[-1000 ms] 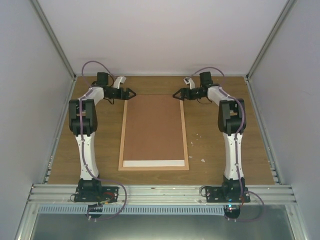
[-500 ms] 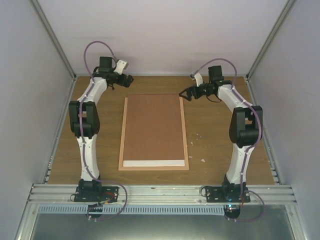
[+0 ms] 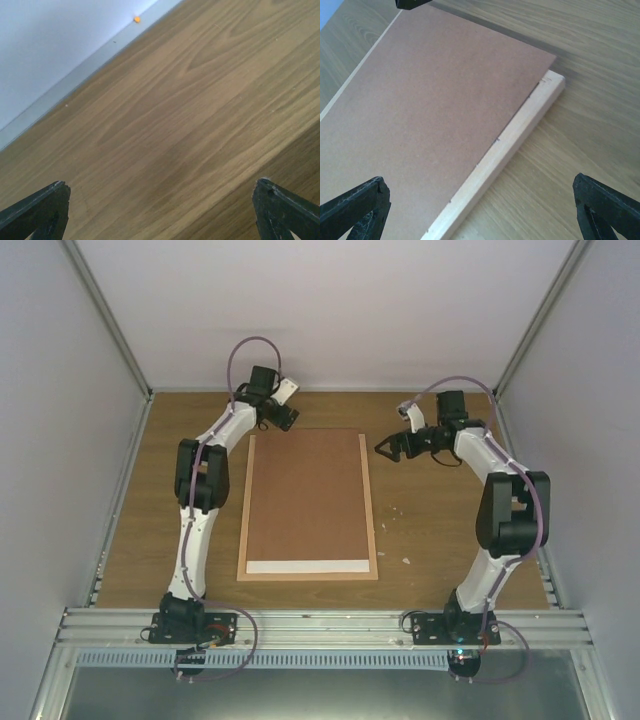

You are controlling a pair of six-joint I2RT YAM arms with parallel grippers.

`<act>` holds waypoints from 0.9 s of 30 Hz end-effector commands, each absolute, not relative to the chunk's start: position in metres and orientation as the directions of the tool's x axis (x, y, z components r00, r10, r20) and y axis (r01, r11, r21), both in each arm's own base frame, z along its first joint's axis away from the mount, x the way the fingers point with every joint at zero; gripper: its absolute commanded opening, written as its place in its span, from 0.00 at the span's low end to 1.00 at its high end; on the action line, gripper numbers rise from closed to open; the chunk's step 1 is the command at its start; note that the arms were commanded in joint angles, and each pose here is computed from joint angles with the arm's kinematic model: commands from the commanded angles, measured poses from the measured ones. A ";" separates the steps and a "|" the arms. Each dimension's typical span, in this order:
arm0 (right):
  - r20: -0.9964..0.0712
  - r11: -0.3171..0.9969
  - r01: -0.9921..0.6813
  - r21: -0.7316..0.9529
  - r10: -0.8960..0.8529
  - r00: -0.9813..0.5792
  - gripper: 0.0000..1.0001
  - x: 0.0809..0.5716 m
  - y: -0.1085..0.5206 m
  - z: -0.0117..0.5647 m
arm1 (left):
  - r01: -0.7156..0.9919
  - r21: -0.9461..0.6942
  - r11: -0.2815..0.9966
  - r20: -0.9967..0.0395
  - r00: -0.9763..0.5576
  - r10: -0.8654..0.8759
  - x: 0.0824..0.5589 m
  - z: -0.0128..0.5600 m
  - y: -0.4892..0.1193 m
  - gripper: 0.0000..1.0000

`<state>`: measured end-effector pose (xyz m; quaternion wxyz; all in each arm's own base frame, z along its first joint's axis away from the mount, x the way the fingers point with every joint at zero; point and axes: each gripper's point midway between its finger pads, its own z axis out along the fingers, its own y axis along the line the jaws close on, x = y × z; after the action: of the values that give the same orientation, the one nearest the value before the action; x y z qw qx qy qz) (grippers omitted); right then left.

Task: Put the photo into the frame
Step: Adjust the photo frame item on the photo frame.

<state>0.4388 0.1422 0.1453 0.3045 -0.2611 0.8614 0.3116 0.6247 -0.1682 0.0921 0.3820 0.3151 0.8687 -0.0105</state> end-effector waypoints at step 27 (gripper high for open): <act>-0.696 0.653 -0.639 0.407 -0.231 -0.680 1.00 0.422 0.129 0.146 | 0.654 0.245 0.716 -0.583 -0.491 0.648 0.561 0.072 -0.193 0.99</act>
<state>0.4229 0.1291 0.1391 0.2980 -0.2485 0.8635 0.3223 0.5769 -0.1874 0.0680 0.3452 0.3655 0.8644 0.0052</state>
